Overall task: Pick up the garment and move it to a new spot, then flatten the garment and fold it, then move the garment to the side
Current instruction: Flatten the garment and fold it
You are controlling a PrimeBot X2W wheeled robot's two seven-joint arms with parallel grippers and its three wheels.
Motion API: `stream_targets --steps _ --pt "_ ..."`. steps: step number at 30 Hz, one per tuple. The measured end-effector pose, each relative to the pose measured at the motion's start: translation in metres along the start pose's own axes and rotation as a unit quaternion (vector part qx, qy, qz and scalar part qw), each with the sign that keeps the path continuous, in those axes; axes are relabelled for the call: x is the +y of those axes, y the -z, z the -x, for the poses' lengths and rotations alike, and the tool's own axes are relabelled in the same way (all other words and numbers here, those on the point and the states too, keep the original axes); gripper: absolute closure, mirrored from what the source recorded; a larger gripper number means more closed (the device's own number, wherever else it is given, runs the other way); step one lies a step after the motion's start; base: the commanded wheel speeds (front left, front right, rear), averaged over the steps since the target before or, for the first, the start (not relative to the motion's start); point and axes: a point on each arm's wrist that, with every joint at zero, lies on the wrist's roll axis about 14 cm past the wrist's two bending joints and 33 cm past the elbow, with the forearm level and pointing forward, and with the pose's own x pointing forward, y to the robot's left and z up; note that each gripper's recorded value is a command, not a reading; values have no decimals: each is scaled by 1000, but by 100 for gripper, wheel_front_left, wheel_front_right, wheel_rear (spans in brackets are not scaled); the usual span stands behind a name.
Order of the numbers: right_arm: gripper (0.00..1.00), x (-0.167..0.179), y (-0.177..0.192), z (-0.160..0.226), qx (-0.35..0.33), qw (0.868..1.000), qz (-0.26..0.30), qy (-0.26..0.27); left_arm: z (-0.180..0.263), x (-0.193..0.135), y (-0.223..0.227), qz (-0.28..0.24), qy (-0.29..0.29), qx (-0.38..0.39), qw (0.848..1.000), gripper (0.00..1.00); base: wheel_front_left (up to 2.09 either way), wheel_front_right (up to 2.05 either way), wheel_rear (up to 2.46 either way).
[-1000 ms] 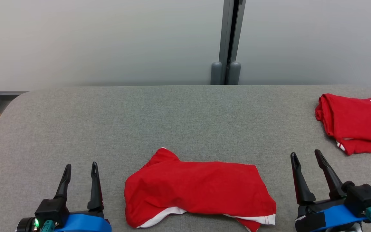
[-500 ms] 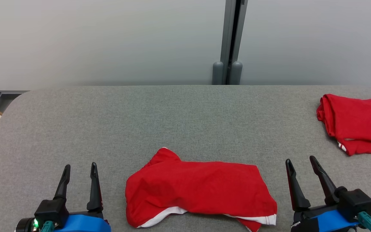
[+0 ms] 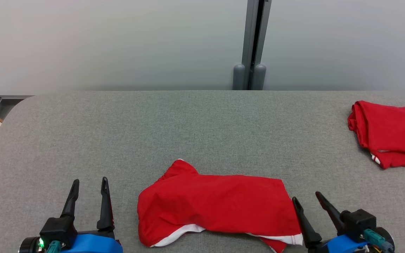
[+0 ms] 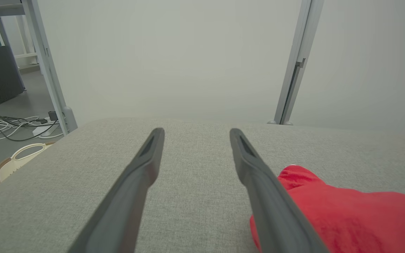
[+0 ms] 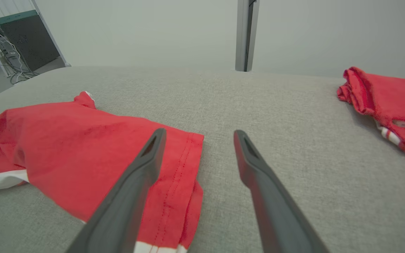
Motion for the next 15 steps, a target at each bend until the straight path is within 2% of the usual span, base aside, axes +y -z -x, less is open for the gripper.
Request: stream_targets --steps 11,15 --pt "0 30 61 -2 115 992 -19 -51 0 2 6 0 -4 10 1000 0 0 0 0" --pt "0 33 72 -5 135 989 -23 -58 -1 5 6 0 -7 10 1000 0 0 0 0"
